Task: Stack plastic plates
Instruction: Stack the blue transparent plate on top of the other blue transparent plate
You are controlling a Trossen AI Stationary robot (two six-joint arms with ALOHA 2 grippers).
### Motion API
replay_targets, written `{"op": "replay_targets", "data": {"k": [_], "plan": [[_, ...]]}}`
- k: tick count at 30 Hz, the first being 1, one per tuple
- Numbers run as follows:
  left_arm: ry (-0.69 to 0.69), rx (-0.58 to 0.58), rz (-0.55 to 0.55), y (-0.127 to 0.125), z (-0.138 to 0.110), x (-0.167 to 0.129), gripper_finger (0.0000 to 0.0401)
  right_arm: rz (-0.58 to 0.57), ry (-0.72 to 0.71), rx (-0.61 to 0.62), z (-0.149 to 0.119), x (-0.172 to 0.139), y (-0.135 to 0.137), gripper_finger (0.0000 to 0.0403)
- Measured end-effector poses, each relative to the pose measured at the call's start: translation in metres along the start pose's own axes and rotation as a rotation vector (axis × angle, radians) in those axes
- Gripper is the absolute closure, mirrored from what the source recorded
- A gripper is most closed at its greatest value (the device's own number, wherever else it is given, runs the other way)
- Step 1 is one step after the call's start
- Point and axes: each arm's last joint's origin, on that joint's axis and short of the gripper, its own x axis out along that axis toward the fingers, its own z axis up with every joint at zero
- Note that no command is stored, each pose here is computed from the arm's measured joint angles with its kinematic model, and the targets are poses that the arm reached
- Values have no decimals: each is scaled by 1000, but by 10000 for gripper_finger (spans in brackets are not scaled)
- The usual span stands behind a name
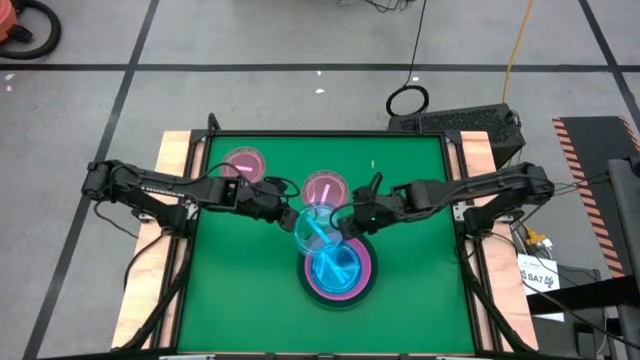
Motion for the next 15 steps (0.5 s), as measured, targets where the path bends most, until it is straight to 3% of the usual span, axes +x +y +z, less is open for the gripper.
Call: {"op": "replay_targets", "data": {"k": [7,15], "plan": [[3,6,13,1,-1,0,396,0,-4,-33,2,7,1,316],[-3,-1,19,1,0,0,396,-5,-7,-65,4,8,0,391]]}}
